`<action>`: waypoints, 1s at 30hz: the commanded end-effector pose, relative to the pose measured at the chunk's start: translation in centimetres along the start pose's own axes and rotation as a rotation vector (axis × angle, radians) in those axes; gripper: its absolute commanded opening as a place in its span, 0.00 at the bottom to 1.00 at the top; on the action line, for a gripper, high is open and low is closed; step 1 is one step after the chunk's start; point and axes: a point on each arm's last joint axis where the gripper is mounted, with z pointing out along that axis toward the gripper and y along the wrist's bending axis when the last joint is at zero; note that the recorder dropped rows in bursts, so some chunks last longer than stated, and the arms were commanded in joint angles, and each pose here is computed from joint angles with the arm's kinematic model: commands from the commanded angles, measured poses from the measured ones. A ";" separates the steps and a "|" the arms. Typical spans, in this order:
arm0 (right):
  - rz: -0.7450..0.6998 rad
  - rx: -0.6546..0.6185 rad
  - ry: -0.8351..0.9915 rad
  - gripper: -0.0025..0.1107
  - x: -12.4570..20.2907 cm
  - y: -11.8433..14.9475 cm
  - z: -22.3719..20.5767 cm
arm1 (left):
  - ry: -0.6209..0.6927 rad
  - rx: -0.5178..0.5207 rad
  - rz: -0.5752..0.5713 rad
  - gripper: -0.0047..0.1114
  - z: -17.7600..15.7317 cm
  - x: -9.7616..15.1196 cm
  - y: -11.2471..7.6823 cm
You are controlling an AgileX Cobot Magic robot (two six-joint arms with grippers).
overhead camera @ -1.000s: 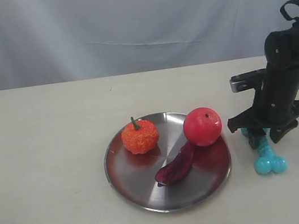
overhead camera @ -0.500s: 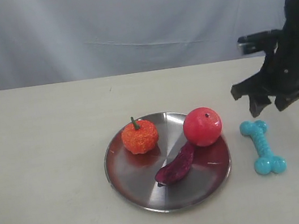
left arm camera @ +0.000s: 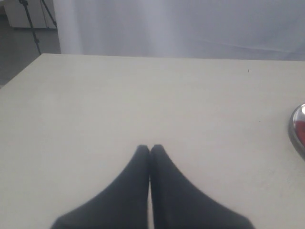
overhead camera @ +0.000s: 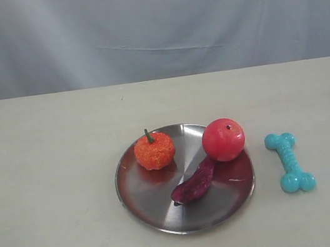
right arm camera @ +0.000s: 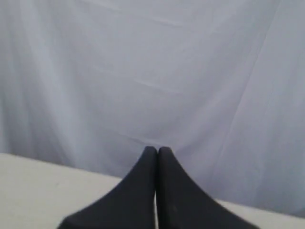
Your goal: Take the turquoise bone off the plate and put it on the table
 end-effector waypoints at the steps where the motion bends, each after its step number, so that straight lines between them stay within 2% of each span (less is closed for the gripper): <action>1: -0.003 0.019 -0.206 0.02 0.9 0.0 -5.9 | -0.004 0.008 -0.004 0.04 0.0 0.0 0.0; 7: 0.001 0.026 -0.367 0.02 3.5 0.1 -11.6 | -0.004 0.008 -0.004 0.04 0.0 0.0 0.0; 12: 0.001 0.030 -0.447 0.02 5.7 0.3 -14.2 | -0.004 0.008 -0.004 0.04 0.0 0.0 0.0; 20: 0.013 0.022 -0.382 0.02 8.6 0.4 -15.2 | -0.004 0.008 -0.004 0.04 0.0 0.0 0.0; 30: 0.013 0.020 -0.342 0.02 8.9 0.4 -15.1 | -0.004 0.008 -0.004 0.04 0.0 0.0 0.0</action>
